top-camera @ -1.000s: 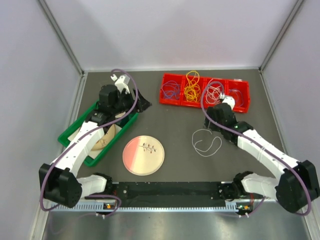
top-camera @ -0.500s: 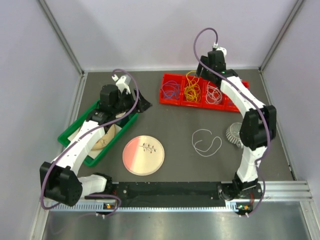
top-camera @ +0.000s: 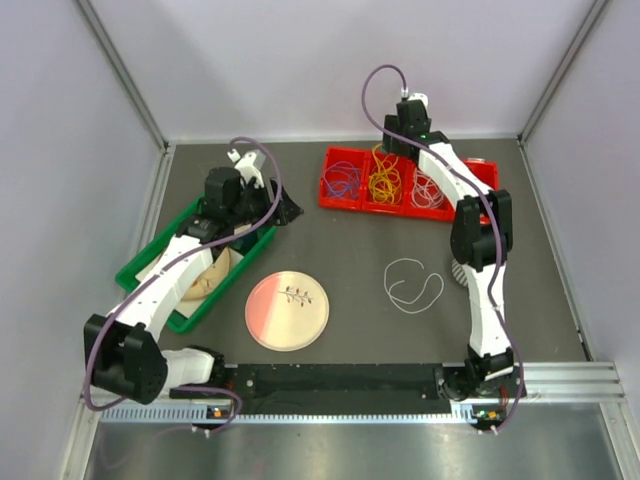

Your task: Untangle the cables

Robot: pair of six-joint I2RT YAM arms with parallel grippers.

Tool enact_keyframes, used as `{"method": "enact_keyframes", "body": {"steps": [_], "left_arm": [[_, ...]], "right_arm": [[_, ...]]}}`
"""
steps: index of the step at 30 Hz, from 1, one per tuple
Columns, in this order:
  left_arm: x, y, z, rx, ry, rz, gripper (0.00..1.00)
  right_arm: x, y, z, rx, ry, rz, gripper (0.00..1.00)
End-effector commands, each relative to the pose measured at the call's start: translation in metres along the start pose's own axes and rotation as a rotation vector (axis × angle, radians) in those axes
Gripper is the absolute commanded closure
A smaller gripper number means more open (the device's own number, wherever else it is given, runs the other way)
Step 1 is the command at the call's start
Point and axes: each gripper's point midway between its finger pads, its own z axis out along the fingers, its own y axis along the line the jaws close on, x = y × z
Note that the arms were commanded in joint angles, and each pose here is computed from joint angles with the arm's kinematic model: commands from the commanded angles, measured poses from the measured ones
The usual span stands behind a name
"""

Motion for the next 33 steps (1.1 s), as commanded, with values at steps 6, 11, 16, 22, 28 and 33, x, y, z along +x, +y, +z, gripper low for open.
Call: {"method": "enact_keyframes", "body": {"steps": [6,11,16,22,28,33], "left_arm": [[-0.018,-0.001,0.006,0.000,-0.036,0.019,0.30],[-0.016,0.001,0.007,-0.006,-0.029,0.012,0.31],[-0.016,0.002,0.006,-0.016,-0.034,0.014,0.31],[-0.015,0.002,0.008,-0.012,-0.027,0.011,0.31],[-0.015,0.002,0.007,-0.014,-0.030,0.010,0.31],[-0.015,0.003,0.007,-0.013,-0.028,0.009,0.31]], "right_arm": [[-0.035,0.012,0.014,-0.054,-0.091,-0.071,0.33],[-0.034,0.021,0.024,-0.087,-0.091,-0.071,0.40],[-0.035,0.022,0.028,-0.089,-0.094,-0.073,0.44],[-0.028,0.022,0.033,-0.089,-0.079,-0.080,0.45],[-0.027,0.021,0.035,-0.082,-0.077,-0.083,0.48],[-0.024,0.021,0.039,-0.081,-0.073,-0.084,0.48]]}}
